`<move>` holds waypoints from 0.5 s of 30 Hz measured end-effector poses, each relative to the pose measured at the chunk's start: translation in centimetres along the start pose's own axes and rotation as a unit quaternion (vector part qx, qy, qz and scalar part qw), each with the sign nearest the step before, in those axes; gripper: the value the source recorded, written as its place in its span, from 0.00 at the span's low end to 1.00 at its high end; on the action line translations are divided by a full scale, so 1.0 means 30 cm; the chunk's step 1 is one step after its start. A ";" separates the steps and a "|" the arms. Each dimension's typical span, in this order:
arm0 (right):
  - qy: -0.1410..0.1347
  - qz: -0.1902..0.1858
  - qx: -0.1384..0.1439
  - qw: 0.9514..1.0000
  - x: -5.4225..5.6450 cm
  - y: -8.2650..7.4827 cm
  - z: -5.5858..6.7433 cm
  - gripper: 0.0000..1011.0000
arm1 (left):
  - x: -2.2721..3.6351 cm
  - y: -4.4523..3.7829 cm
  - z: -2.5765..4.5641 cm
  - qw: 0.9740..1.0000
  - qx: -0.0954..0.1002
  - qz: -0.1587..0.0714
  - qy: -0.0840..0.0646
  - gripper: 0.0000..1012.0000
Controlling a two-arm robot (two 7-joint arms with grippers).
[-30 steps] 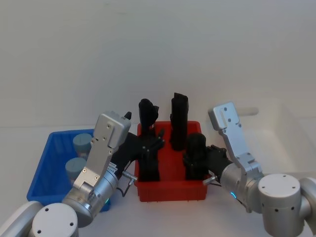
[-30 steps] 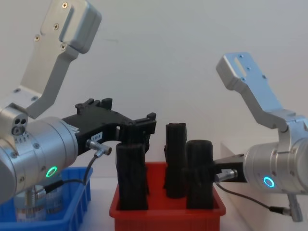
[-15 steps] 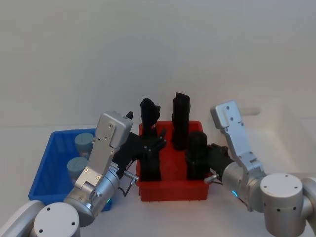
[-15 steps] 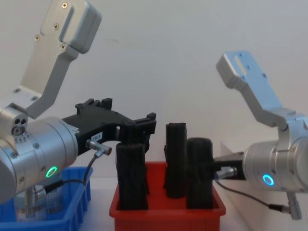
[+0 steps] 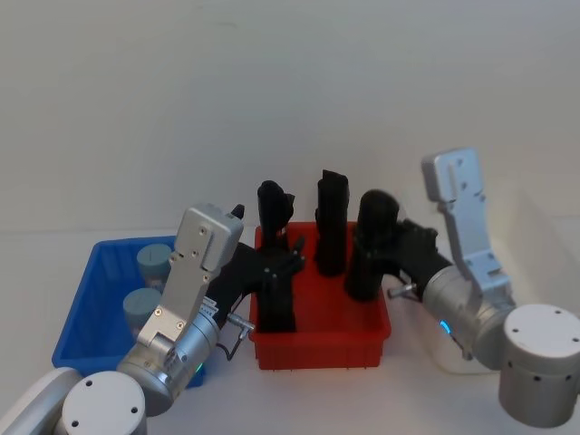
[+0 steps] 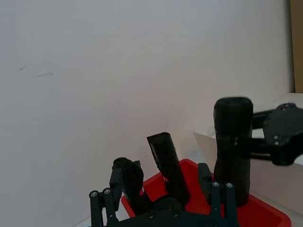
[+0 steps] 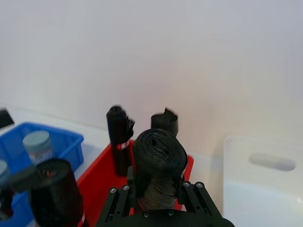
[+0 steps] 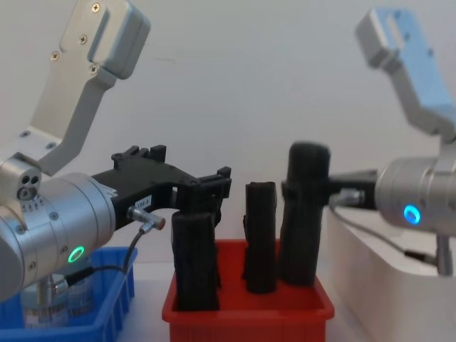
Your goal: Pick the cotton swabs from the blue box and place them into the white box.
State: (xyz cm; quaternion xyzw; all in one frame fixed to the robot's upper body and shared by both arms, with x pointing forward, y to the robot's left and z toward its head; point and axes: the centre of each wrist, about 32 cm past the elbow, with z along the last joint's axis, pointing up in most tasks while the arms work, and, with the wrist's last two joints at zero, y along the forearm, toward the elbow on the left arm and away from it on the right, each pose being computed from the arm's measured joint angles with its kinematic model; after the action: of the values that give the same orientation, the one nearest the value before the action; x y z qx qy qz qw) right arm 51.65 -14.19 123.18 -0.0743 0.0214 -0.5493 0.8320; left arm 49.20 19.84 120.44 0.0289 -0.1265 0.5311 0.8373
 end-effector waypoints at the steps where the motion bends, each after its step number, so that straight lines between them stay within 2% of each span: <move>1: 0.001 -0.003 0.005 1.000 0.002 -0.003 0.004 0.43 | 0.000 0.000 0.000 1.000 0.000 0.000 0.000 0.99; 7: 0.008 -0.036 0.058 0.998 0.030 -0.031 0.054 0.43 | 0.000 0.000 0.000 1.000 0.000 0.000 0.000 0.99; 11: 0.010 -0.055 0.078 0.995 0.047 -0.044 0.074 0.43 | 0.000 0.000 0.000 1.000 0.000 0.000 0.000 0.99; 15: 0.011 -0.085 0.104 0.991 0.075 -0.060 0.099 0.43 | 0.000 0.000 0.000 1.000 0.000 0.000 0.000 0.99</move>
State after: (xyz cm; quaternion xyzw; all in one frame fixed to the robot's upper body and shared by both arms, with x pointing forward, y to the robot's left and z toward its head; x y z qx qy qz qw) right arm 51.24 -16.65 126.47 0.0174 -0.0336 -0.6181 0.7852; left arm 49.20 19.84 120.44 0.0289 -0.1265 0.5310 0.8374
